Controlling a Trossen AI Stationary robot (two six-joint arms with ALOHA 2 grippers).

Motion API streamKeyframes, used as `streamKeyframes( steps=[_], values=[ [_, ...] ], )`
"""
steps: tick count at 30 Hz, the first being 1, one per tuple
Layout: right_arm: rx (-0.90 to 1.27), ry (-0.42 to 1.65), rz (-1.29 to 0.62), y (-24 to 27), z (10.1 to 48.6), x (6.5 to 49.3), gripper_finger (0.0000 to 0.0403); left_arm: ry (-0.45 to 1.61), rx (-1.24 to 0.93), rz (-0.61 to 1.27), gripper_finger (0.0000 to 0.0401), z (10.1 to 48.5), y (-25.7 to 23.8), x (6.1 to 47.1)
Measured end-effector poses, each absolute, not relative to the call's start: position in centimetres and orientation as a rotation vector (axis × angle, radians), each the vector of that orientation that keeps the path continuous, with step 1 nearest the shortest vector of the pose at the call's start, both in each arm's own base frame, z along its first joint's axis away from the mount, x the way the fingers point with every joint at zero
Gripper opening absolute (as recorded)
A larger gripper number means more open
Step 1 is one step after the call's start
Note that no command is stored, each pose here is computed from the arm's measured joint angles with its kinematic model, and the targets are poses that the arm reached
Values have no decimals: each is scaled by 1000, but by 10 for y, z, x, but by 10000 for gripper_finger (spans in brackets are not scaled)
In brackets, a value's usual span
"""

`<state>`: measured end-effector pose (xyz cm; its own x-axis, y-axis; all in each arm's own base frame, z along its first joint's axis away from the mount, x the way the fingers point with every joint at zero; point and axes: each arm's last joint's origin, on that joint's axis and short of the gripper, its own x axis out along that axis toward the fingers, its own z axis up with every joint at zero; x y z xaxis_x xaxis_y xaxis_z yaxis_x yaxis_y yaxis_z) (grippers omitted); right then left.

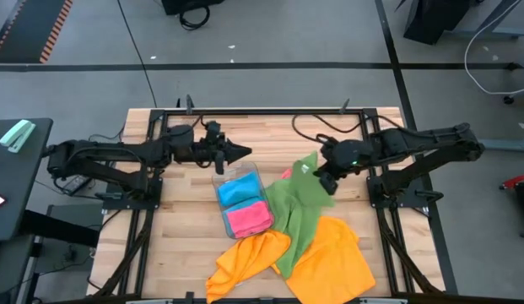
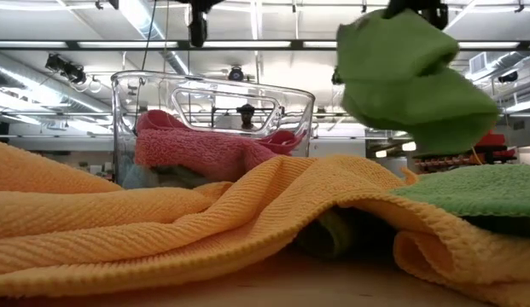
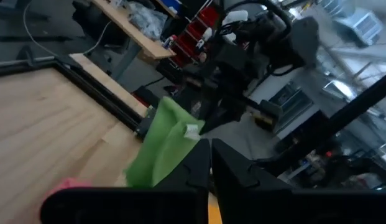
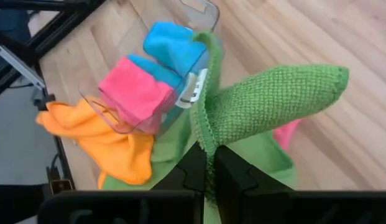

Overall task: Fold microfiber towels
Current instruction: Fold the top green towel

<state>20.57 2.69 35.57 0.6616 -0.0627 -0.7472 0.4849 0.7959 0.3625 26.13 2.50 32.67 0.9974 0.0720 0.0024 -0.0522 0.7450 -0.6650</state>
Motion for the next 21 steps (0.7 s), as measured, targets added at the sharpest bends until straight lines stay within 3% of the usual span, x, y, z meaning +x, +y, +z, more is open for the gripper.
streamKeyframes(
  steps=[8,21],
  values=[
    [512,709,-218,20,359,169,27,-211,-767,-40,29,329,19,283],
    [584,702,32,31,306,187,27,-232,-750,-26,16,330,11,284]
  ],
)
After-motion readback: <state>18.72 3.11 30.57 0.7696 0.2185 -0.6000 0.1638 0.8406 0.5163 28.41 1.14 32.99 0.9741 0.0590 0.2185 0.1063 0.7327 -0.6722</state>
